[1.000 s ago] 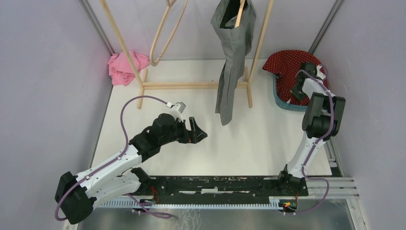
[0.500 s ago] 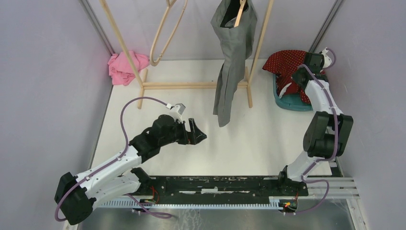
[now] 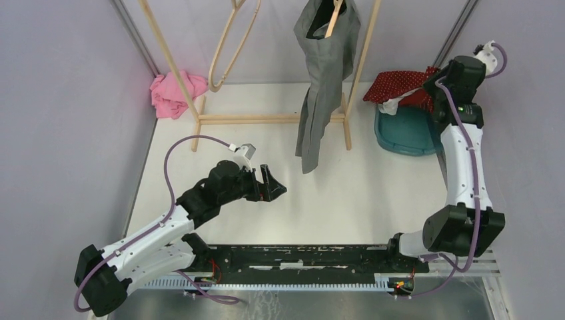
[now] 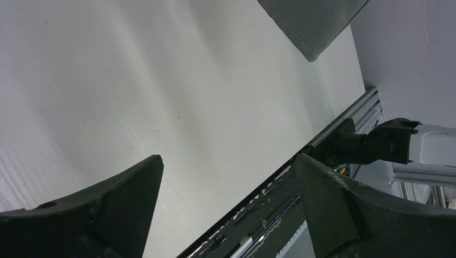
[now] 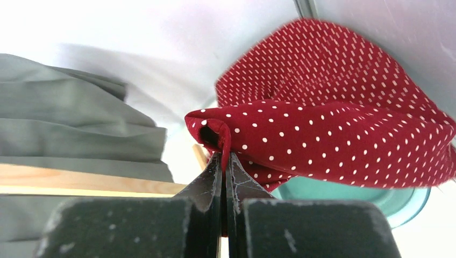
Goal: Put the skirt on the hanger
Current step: Pick up the skirt from the bin.
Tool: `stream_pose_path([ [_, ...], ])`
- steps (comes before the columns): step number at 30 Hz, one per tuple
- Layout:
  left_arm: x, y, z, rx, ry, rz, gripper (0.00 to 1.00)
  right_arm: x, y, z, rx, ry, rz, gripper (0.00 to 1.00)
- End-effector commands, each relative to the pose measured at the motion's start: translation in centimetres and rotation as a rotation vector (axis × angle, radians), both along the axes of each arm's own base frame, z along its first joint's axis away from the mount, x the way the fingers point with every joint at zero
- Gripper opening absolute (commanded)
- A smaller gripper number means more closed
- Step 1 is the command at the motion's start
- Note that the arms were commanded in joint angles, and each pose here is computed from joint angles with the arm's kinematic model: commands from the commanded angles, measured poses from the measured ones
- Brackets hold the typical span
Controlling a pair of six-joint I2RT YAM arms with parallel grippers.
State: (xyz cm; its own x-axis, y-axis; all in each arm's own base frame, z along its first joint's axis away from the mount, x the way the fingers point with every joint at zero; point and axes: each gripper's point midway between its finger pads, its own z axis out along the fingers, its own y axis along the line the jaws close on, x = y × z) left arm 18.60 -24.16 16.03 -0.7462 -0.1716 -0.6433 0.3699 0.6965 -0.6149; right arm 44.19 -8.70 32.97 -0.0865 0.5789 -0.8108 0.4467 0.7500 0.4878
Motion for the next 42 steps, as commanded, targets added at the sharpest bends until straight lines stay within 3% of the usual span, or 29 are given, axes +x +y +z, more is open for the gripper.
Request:
stream_pose_path([
  [1, 0.4, 0.1, 1.2, -0.021, -0.03, 0.013, 0.99, -1.9, 1.0, 10.5, -0.042, -0.247, 0.033, 0.01],
  [10, 0.2, 0.2, 1.1, -0.017, -0.028, 0.013, 0.99, -2.0, 0.6, 17.6, -0.058, -0.39, 0.019, 0.01],
  [29, 0.4, 0.0, 0.2, -0.01, -0.013, 0.011, 0.99, -8.4, 1.8, 28.3, -0.101, -0.673, 0.086, 0.01],
  [42, 0.1, 0.1, 0.7, -0.028, -0.022, 0.006, 0.99, -15.9, 6.9, 35.2, -0.12, -0.857, 0.272, 0.01],
])
